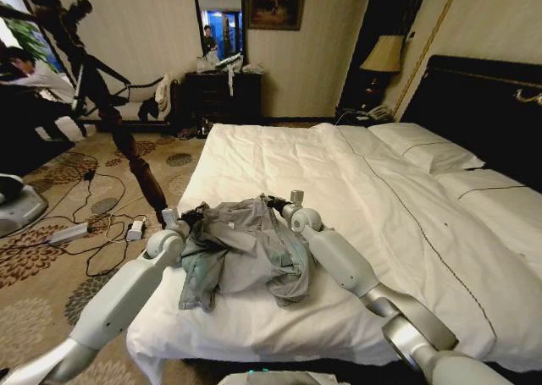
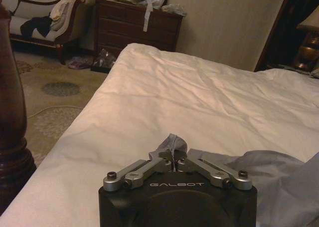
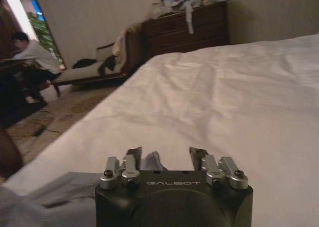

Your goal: Pick up the clothes from the bed and hang them on the clothes hanger.

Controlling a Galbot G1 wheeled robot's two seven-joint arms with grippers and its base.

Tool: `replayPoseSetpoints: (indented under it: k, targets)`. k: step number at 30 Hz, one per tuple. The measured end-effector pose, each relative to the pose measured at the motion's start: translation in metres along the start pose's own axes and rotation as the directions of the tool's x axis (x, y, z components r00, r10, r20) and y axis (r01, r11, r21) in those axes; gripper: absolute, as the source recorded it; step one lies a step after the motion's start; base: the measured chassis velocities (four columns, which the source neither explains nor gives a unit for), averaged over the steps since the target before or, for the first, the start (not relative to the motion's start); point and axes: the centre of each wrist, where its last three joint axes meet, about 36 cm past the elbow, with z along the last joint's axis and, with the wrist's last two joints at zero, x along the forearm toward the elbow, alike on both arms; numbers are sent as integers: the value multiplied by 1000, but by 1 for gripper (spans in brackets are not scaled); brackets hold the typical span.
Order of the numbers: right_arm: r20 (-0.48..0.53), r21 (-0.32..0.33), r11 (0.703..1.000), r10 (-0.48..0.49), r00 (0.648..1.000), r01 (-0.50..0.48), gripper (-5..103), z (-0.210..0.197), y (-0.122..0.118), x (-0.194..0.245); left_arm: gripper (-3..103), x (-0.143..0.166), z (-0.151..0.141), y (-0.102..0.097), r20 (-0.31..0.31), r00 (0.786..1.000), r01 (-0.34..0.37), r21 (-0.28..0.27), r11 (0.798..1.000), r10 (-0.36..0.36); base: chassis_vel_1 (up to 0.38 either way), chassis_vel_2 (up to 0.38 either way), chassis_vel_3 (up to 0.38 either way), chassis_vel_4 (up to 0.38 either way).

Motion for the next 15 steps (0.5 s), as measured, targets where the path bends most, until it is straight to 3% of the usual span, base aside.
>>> replayPoseSetpoints:
  k: [4, 6, 8, 11, 13, 15]
  targets:
    - [-20, -28, 999, 26, 999, -26, 66, 1, -13, 8, 0, 2, 4, 1, -6, 1000, 1, 3, 1000, -1, 0, 0, 0, 0]
    - [-54, -100, 994, 42, 998, -47, 77, 5, -24, 17, 0, 4, 6, 1, -8, 1000, 0, 3, 1000, 0, 0, 0, 0, 0]
    - [-59, -130, 990, 41, 997, -48, 77, 5, -28, 19, 0, 5, 7, 2, -9, 1000, 1, 3, 1000, -1, 0, 0, 0, 0]
    - [-53, -290, 957, 12, 999, -27, 93, 13, -55, 32, 0, 10, 12, 8, -15, 1000, 11, 5, 1000, -11, 0, 0, 0, 0]
    - [-52, -298, 954, 4, 999, -19, 93, 16, -63, 36, 0, 11, 14, 9, -19, 1000, 14, 5, 1000, -14, 0, 0, 0, 0]
    - [-49, -302, 953, -15, 999, -1, 99, 23, -76, 43, 0, 14, 19, 11, -27, 999, 18, 1, 1000, -18, 0, 0, 0, 0]
